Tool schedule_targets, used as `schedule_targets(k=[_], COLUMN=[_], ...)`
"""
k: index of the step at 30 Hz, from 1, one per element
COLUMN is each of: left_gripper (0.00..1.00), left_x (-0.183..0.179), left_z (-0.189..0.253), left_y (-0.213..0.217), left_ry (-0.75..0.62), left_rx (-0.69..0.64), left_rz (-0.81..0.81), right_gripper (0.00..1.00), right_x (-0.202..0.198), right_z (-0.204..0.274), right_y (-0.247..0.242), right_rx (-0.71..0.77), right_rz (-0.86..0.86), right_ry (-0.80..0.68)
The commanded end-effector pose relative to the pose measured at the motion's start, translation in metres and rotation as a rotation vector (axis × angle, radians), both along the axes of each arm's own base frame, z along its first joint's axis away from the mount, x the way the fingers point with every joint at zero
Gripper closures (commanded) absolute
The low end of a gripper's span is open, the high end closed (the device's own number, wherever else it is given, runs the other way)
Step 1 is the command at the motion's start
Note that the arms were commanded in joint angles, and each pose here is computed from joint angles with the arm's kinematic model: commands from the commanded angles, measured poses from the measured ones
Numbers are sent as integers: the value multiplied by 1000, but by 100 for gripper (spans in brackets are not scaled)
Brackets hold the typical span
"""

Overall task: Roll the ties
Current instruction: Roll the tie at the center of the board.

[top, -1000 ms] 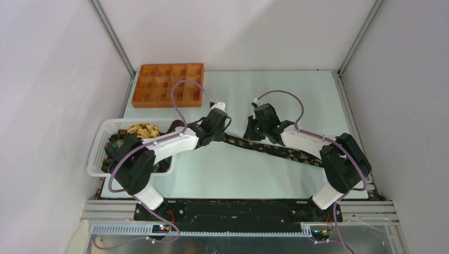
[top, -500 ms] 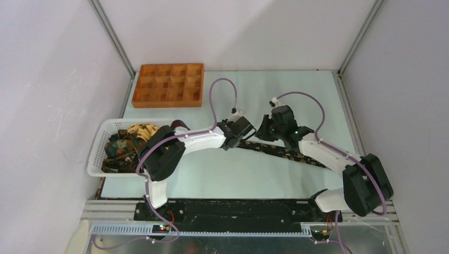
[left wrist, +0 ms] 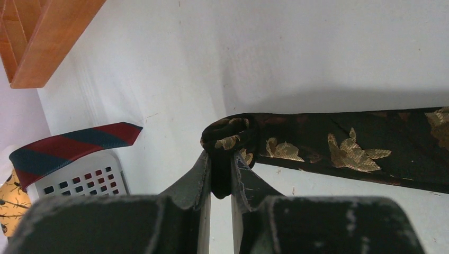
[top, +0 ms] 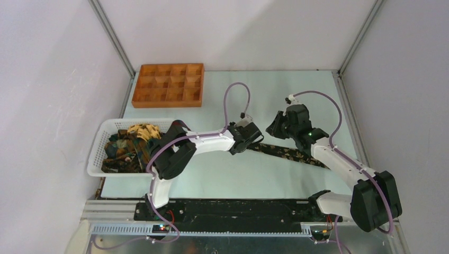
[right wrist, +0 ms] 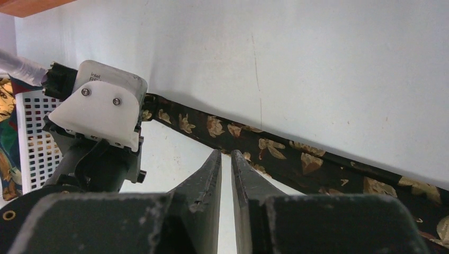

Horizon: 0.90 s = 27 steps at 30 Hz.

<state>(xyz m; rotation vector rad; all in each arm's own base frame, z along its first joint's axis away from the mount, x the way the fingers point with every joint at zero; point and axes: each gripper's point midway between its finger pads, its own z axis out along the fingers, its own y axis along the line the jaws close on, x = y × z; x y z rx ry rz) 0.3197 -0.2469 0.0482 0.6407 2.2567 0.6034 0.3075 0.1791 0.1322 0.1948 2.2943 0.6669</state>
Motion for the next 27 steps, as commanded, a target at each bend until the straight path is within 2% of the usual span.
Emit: schedule_targets(k=[1,11,22,27], left_gripper=[100,100,95,90], left_x=[2,-3,-6,-8], left_z=[7,-3,-3,-6], left_y=[-8,-23,-36,-41], left_ry=[-31,-5,21,42], left_rx=[28,18,-33,-54], left_rz=[-14,-42,-61,-70], right_gripper=[85,85,84,84], right_x=[1,2,1,0], right_z=[6,7,2,0], right_y=[-8,-10,-10,-10], right_rx=[-6,4,4,6], right_rz=[-13,-14,-15,-16], right_ry=[-23,-21,-11,-8])
